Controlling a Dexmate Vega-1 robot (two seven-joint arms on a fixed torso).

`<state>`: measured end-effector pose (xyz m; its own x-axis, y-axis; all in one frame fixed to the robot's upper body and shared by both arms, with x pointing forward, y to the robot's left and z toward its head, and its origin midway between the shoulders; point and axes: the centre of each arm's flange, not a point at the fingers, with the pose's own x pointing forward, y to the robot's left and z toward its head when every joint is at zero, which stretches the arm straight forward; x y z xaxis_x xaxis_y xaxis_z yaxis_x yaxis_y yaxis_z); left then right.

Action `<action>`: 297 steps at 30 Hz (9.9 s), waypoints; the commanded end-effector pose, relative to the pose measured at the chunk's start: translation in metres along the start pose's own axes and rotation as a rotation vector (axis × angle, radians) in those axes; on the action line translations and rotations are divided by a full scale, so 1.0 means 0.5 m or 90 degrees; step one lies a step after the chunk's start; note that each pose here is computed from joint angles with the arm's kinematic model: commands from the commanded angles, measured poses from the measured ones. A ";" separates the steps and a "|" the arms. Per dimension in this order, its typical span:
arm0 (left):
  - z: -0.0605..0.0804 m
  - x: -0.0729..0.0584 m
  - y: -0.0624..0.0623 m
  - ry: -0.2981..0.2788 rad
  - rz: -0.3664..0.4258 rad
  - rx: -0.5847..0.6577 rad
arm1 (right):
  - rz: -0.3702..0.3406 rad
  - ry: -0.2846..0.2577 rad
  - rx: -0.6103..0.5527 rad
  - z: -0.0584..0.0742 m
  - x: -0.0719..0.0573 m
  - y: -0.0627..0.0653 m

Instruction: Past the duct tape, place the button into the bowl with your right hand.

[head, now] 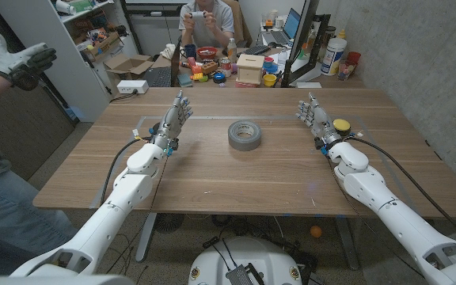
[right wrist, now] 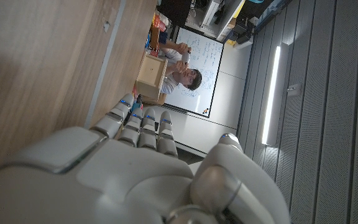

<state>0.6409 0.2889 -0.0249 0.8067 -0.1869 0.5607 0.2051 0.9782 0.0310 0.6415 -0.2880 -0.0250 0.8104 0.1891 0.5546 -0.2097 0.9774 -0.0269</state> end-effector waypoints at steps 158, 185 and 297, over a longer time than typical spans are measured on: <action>-0.010 -0.077 -0.015 0.015 0.035 0.004 | 0.025 0.318 -0.990 0.179 0.025 -0.160; -0.007 -0.083 -0.011 0.027 0.041 0.019 | 0.019 0.380 -0.969 0.116 0.041 -0.200; -0.038 -0.077 -0.026 0.038 0.015 0.000 | -0.037 0.329 -1.010 0.186 0.017 -0.158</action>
<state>0.6144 0.2812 -0.0633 0.8514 -0.1585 0.5000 0.1690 0.9853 0.0245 0.6311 -0.3812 0.0512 0.9523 -0.1647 0.2570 0.2689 0.0541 -0.9616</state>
